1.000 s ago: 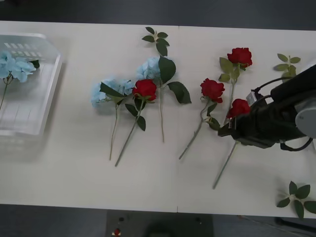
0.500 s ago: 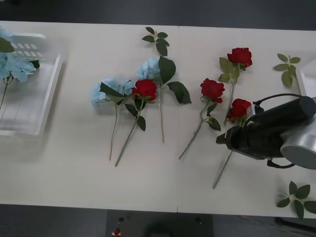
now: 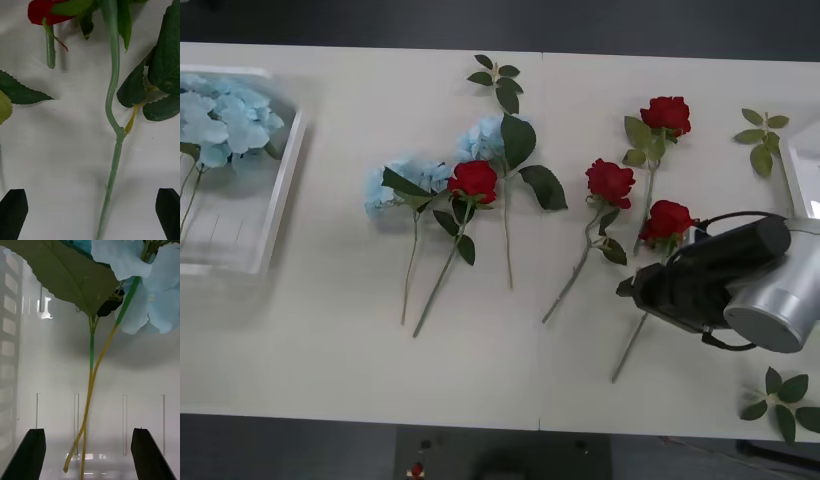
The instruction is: Put the red flowers into the right box and the blue flowers into the left box
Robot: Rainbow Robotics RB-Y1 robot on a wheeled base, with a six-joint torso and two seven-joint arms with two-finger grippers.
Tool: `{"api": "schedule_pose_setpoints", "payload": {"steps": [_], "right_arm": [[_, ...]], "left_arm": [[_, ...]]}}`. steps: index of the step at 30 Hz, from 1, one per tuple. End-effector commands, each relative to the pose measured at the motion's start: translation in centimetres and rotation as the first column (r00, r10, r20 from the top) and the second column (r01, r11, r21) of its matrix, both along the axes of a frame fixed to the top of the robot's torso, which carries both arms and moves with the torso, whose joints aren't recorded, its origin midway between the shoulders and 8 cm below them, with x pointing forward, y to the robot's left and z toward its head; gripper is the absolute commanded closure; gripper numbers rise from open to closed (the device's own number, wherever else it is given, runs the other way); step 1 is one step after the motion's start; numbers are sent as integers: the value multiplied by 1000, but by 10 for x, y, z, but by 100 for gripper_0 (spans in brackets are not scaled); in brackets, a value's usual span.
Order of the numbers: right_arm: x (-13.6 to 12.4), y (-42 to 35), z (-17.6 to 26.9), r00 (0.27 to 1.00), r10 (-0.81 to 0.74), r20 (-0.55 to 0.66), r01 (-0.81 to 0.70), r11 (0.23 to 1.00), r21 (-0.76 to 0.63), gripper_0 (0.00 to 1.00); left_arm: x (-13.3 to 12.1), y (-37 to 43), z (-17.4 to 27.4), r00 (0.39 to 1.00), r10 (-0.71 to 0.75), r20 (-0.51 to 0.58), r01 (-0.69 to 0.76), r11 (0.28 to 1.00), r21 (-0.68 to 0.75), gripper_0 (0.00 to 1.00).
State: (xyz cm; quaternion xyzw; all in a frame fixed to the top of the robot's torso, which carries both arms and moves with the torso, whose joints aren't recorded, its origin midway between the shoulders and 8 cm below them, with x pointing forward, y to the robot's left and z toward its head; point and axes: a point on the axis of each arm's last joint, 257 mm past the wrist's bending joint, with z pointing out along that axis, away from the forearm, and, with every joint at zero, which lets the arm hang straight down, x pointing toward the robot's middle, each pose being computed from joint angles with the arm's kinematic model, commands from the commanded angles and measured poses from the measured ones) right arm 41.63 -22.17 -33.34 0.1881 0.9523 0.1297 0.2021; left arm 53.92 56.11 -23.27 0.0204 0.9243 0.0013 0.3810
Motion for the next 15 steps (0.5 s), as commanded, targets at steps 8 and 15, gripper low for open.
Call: {"api": "schedule_pose_setpoints", "payload": {"steps": [8,15], "right_arm": [[17,-4,-23,997,-78,4,78,997,-10,0],[17,-15,-39,996,-88,-6,87,995,-44,69]], "left_arm": [[-3,11,20,999,32,1,-32,999,-14,34],[-10,-45,64,994,-111,-5,107,974,-199,35]]}}
